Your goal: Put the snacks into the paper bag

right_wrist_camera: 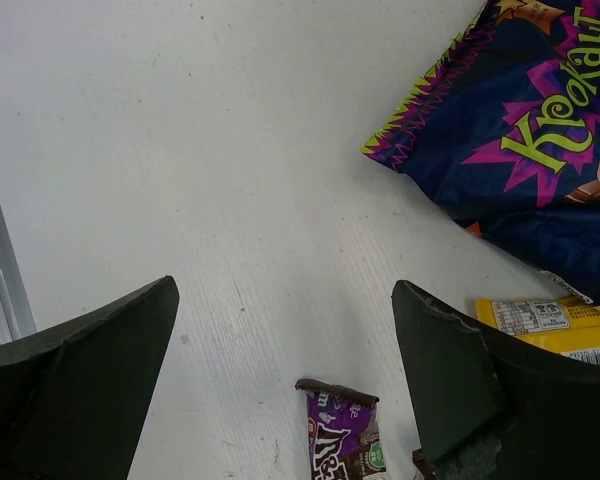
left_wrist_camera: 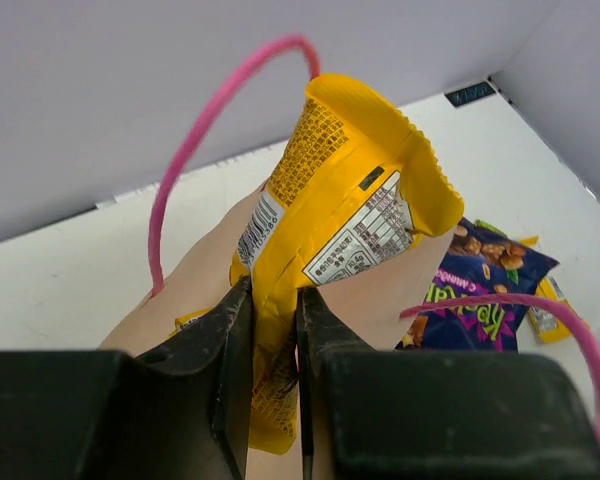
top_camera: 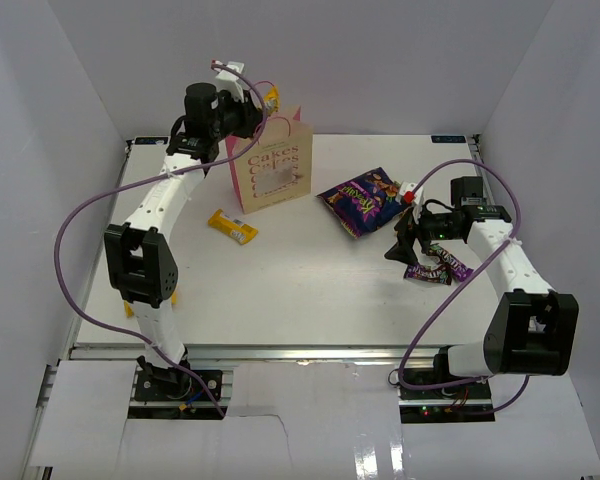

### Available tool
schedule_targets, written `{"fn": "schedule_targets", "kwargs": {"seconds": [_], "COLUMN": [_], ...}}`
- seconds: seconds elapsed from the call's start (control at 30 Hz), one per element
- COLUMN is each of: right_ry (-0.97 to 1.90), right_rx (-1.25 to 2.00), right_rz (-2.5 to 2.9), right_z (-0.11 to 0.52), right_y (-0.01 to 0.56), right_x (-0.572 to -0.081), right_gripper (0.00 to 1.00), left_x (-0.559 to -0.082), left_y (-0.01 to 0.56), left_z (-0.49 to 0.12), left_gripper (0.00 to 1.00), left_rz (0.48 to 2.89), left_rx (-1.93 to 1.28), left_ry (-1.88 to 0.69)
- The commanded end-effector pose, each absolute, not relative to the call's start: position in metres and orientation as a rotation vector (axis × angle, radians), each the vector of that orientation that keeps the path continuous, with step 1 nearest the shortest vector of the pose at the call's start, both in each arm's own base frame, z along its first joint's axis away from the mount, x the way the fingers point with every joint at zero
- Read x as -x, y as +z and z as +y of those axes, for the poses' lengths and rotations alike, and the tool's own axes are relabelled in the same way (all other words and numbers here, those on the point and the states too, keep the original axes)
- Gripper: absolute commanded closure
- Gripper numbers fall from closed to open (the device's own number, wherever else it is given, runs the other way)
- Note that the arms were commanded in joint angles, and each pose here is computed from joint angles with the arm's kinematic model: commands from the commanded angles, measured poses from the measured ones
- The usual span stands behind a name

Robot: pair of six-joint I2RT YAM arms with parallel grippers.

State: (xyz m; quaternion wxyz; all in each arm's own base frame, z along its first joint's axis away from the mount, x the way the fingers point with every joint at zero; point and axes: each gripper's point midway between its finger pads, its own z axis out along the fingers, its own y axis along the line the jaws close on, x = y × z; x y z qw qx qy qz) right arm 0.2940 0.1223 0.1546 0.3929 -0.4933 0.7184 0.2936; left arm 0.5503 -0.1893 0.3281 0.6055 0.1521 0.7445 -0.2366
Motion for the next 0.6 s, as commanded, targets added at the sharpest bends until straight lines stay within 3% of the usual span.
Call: {"fn": "schedule_targets", "kwargs": {"seconds": [0.0,0.2,0.3,0.33,0.37,0.57], "right_ry": [0.751,0.762,0.760,0.757,0.764,0.806], "right_rx": [1.253,1.251,1.247,1.242,1.212,0.885], "right_rz": [1.788,1.784,1.786,1.789,1.806,1.950], "right_z": [0.125,0.126,0.126,0.126,0.126,0.145], "right_y": [0.163,0.161,0.164,0.165,0.165,0.187], "right_x": [-0.288,-0.288,-0.293,-0.295,-0.301,-0.353], "right_gripper": [0.07,0.07,0.07,0.07,0.06,0.03], "left_x": [-0.540,-0.539,-0.541,-0.541,-0.541,-0.538], "left_y": [0.358,0.345,0.337,0.337,0.337,0.354], "left_z": [-0.195,-0.193,-0.191,-0.191,-0.190,-0.188], "left_gripper": [1.00,0.95,0.71,0.54,0.47,0.31], "left_rz": [1.672,1.696,1.718,1.719,1.720,1.694], "left_rx": [-0.361,-0.352,-0.324,-0.318,-0.312,-0.299], "left_ry": [-0.558,-0.548,-0.543,-0.544,-0.546,-0.541]}}
